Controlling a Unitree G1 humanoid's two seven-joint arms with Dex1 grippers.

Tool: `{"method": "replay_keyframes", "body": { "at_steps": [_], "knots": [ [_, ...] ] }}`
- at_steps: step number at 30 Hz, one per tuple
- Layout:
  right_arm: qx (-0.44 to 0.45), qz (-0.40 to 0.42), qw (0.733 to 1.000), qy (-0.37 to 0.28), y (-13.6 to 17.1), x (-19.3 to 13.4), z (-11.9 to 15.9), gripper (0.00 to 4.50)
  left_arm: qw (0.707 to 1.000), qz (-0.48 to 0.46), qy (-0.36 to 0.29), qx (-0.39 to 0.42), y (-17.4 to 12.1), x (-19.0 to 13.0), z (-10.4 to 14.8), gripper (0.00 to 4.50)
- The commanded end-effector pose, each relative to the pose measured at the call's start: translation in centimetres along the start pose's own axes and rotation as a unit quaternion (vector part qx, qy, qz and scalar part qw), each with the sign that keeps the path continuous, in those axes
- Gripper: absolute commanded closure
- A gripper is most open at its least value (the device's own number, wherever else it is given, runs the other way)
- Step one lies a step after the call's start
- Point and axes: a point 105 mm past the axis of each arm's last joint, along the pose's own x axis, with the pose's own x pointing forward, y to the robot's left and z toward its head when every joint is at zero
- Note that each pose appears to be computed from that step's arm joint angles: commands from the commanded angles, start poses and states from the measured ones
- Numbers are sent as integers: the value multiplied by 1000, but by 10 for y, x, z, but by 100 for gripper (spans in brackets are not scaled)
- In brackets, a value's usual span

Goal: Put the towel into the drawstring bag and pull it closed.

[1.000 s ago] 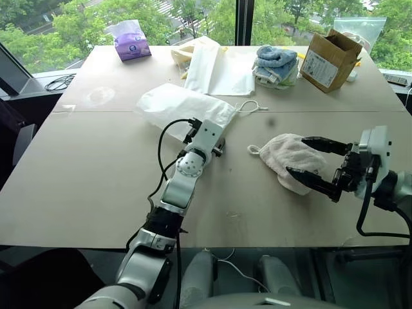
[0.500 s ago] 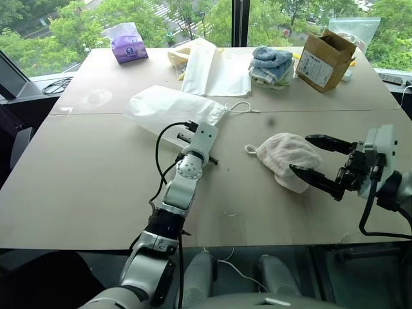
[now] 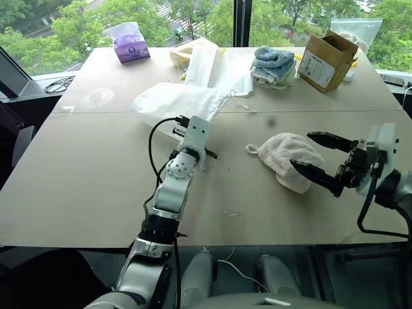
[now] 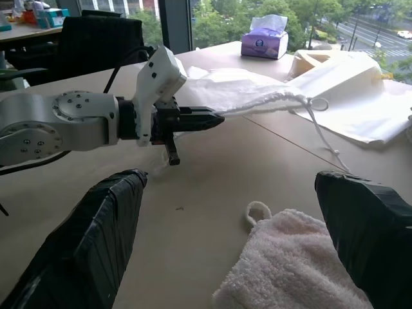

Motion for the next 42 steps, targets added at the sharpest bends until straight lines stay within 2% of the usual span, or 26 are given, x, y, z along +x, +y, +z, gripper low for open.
{"method": "replay_keyframes", "body": {
  "at_steps": [1, 4, 7, 14, 18, 21, 23, 26, 32, 34, 36, 42],
  "knots": [
    [-16, -1, 1000, -16, -1, 1, 8, 0, 997, -2, -74, -19, 16, -11, 36, 449],
    [-15, -1, 1000, -17, -2, 3, 8, 0, 989, -21, -102, -101, 23, -17, 49, 449],
    [-14, 0, 1000, -18, -3, 5, 8, 0, 966, -68, -132, -209, 22, -24, 63, 449],
    [-15, 1, 1000, -20, -4, 8, 8, 0, 927, -165, -108, -320, 16, -39, 63, 449],
    [-17, -1, 1000, -19, -4, 10, 9, 0, 927, -203, -63, -308, 12, -49, 49, 449],
    [-18, -6, 1000, -18, -3, 9, 10, 0, 947, -200, -25, -251, 23, -62, 29, 449],
    [-19, -9, 1000, -17, -3, 7, 11, 0, 957, -192, -23, -218, 35, -69, 23, 449],
    [-19, -13, 1000, -15, -3, 5, 11, 0, 957, -187, -49, -217, 50, -85, 24, 449],
    [-7, 5, 1000, -26, 4, 9, 15, 0, 992, -110, 29, -51, 68, -91, -27, 449],
    [-2, 24, 999, -35, 12, 10, 17, 0, 998, -23, 26, -47, 87, -88, -33, 449],
    [5, 43, 998, -45, 20, 11, 20, 0, 998, 26, 20, -44, 97, -90, -35, 449],
    [21, 63, 997, -28, 30, 17, 10, 0, 998, 49, 30, -20, 96, -99, -43, 449]
  ]
}}
